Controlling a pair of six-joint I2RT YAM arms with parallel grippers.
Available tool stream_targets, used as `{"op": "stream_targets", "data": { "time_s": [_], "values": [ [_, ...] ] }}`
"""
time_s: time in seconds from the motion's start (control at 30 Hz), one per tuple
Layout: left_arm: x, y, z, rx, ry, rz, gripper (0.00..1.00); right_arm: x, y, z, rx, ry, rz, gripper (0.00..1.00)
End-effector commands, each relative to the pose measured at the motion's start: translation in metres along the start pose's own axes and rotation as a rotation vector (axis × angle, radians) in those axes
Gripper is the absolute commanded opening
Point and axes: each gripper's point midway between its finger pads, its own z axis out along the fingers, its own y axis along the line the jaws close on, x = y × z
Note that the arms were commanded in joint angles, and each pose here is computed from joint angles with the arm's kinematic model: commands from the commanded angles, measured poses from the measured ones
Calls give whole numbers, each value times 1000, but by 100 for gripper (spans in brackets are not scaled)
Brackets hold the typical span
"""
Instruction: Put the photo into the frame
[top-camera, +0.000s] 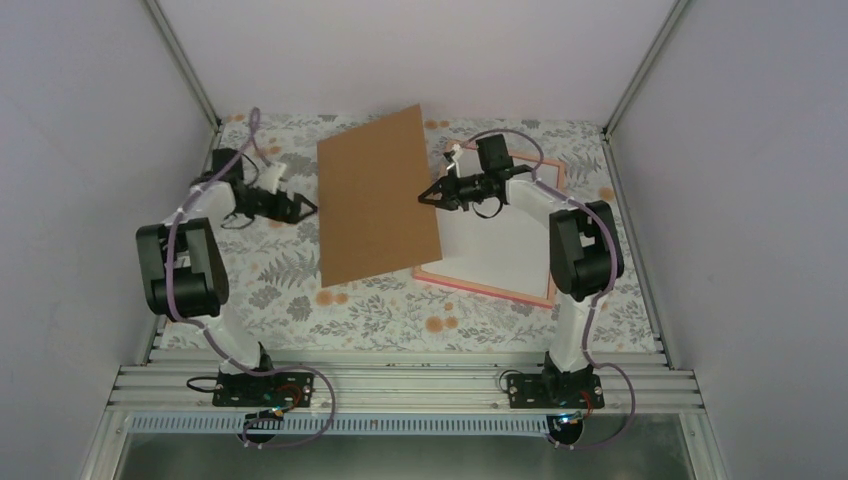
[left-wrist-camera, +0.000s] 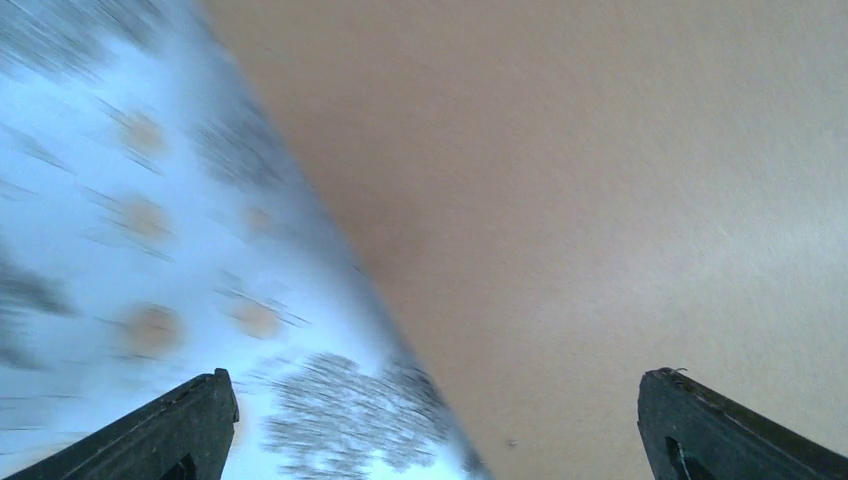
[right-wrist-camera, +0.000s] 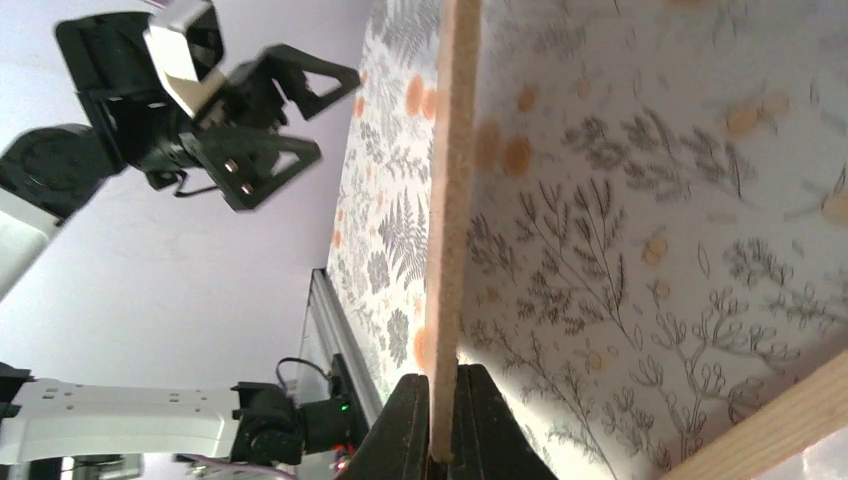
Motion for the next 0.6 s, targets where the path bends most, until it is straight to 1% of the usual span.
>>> {"op": "stream_targets", "data": {
  "time_s": [0.0, 0.1, 0.2, 0.3, 0.43, 0.5, 0.57],
  "values": [
    [-64, 13, -69, -114, -171, 13, 100, -39, 67, -29, 13, -148, -358, 4],
    [-100, 13, -107, -176, -268, 24, 100, -58, 82, -39, 68, -213, -463, 4],
    [-131, 11, -143, -237, -358, 41, 100, -75, 108, -50, 85, -277, -590, 4],
    [-157, 12, -181, -312, -449, 49, 100, -91, 138, -61, 142, -350, -766, 4],
    [-176, 14, -226, -356, -541, 33, 100, -100, 172, -69, 296, -439, -1043, 4],
    [-179, 14, -243, -338, -565, 11, 100, -99, 183, -72, 379, -471, -1178, 4],
    [-180, 13, -256, -308, -591, -16, 100, -90, 192, -69, 443, -474, -1340, 4]
  ]
}}
